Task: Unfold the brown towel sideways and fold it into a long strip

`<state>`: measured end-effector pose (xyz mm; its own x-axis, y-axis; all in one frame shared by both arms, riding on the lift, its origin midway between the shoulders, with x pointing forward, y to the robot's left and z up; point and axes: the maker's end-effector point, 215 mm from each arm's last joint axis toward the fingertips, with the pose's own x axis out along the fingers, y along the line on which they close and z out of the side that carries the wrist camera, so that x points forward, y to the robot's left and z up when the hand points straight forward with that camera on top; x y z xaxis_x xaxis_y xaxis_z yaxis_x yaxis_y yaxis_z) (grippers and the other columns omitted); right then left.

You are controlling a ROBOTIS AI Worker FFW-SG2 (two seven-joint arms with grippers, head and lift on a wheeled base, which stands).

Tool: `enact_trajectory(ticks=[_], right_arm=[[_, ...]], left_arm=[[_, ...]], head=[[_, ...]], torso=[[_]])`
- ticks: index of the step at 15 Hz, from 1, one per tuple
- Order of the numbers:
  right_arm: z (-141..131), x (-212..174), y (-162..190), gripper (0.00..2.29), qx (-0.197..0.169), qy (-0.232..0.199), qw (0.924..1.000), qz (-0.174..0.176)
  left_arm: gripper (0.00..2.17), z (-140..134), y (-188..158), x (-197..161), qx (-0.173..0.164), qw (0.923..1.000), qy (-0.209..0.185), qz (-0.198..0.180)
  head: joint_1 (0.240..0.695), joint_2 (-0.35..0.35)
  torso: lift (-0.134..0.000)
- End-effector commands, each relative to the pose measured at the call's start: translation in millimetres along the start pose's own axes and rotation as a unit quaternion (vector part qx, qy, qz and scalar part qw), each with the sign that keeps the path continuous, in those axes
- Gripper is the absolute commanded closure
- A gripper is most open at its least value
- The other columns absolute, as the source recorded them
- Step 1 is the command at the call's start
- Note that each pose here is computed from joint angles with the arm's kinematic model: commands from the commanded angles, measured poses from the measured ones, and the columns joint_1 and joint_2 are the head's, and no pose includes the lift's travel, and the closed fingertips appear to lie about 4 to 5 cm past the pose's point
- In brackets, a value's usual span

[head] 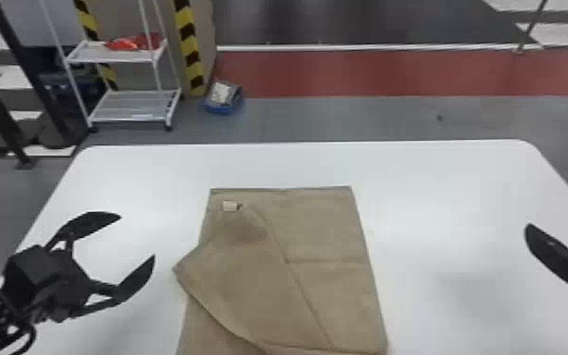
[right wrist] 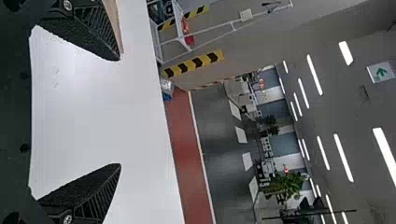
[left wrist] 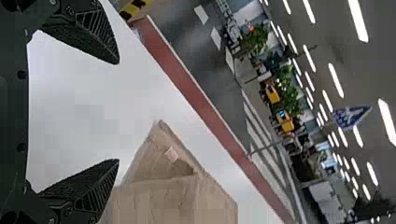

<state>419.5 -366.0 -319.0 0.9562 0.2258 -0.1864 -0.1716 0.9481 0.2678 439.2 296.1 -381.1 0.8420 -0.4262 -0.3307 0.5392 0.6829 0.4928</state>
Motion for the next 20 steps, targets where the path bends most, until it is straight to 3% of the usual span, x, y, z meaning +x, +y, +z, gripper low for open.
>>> enact_trajectory(ticks=[1, 4, 6, 9, 12, 13, 17, 20], right_arm=[[5.1, -16.1, -16.8, 0.07, 0.004, -0.005, 0.9998, -0.018], [19.5, -34.7, -36.9, 0.07, 0.005, -0.019, 0.999, -0.039], [27.1, -46.6, -52.7, 0.07, 0.008, -0.024, 0.9982, -0.054], [31.7, -56.4, -64.3, 0.07, 0.017, -0.026, 0.9974, -0.065], [31.5, -58.7, -69.1, 0.07, 0.02, -0.021, 0.9972, -0.069], [31.7, -59.2, -69.7, 0.07, 0.02, -0.021, 0.9971, -0.07], [29.1, -54.2, -69.6, 0.07, 0.036, -0.009, 0.9972, -0.065], [26.4, -53.1, -66.4, 0.07, 0.041, -0.003, 0.9973, -0.062]], left_arm=[[0.15, 3.9, -42.2, 14.1, 0.084, 0.9944, 0.031, -0.056], [0.15, -14.2, -57.9, 15.4, 0.124, 0.9846, 0.077, -0.097], [0.15, -22.4, -53.5, 15.0, 0.156, 0.9775, 0.094, -0.107], [0.19, -34.2, -40.6, 14.9, 0.176, 0.971, 0.117, -0.111], [0.21, -35.9, -53.5, 18.6, 0.215, 0.9584, 0.128, -0.138], [0.21, -36.4, -61.8, 20.6, 0.24, 0.9502, 0.134, -0.147], [0.21, -13.5, -73.3, 22.1, 0.262, 0.9454, 0.116, -0.155], [0.27, -10.8, -69.7, 28.3, 0.282, 0.9393, 0.12, -0.155]], head=[[0.695, -0.076], [0.695, -0.174], [0.695, -0.2], [0.695, -0.228], [0.695, -0.23], [0.695, -0.232], [0.695, -0.269], [0.695, -0.282]], torso=[[-0.125], [-0.125], [-0.125], [-0.125], [-0.125], [-0.125], [-0.125], [-0.125]])
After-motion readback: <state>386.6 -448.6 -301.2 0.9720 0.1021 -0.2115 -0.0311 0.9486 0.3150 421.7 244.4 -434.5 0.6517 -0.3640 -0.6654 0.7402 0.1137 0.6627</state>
